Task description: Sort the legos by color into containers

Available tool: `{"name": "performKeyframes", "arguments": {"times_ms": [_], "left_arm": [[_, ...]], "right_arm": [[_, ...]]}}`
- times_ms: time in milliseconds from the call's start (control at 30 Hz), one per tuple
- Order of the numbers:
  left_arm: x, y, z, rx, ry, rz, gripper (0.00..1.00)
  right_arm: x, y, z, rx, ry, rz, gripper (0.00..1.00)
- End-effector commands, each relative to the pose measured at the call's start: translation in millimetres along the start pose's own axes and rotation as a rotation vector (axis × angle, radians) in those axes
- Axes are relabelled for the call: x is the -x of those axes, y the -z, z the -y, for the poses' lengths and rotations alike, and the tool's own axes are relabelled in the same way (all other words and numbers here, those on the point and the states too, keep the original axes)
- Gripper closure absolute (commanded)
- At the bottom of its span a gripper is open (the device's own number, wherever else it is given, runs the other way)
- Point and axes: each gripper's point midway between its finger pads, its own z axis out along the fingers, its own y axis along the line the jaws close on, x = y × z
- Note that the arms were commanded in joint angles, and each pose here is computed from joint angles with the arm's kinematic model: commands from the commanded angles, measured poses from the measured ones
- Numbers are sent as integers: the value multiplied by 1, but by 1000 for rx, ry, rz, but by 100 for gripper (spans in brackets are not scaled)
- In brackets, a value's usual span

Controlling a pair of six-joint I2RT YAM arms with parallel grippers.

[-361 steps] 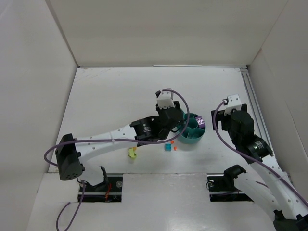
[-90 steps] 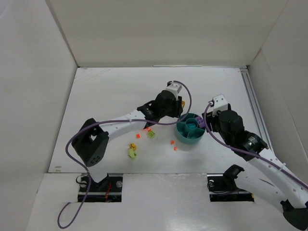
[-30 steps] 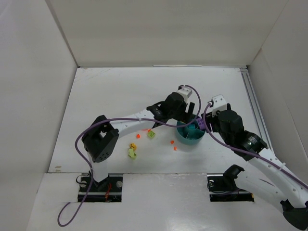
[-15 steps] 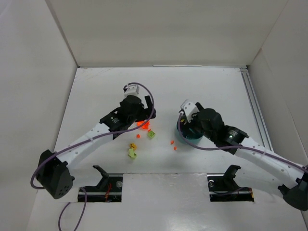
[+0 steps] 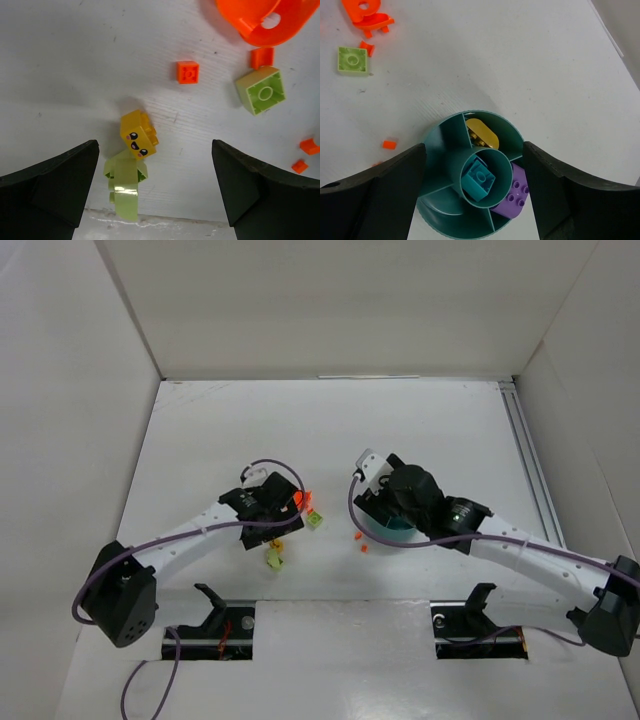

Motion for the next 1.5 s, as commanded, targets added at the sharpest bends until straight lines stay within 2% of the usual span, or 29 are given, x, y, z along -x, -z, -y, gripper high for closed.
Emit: {"name": "performKeyframes", "arguments": {"times_ms": [0, 167, 300, 633, 700, 833, 1033, 1167, 1267, 1467], "left_arm": [[-11, -1, -24, 116, 70, -27, 7], [-20, -16, -17, 106, 81, -66, 12], [-27, -26, -23, 158, 65, -93, 20], [-23, -38, -20, 189, 66, -72, 39], [-23, -38, -20, 189, 66, -72, 50], [-24, -37, -20, 174, 59, -78, 64], [-11, -30, -10, 120, 35, -31, 72], [4, -23, 3, 79, 11, 13, 73], [17, -17, 13, 48, -2, 53, 78], [36, -2, 41, -51, -69, 112, 80]], "right_arm": [[11, 8, 10, -45, -45, 60, 18], [3, 13, 18, -91, -43, 36, 18], [0, 18, 23, -115, -46, 34, 17], [-11, 17, 22, -129, -67, 14, 15], [-13, 18, 21, -126, -64, 6, 15], [-13, 18, 22, -135, -73, 4, 15], [-15, 16, 21, -133, -80, -4, 15], [-16, 18, 21, -133, -89, -5, 15], [-17, 20, 23, -142, -98, -6, 15], [-17, 25, 28, -164, -111, -3, 15]]}}
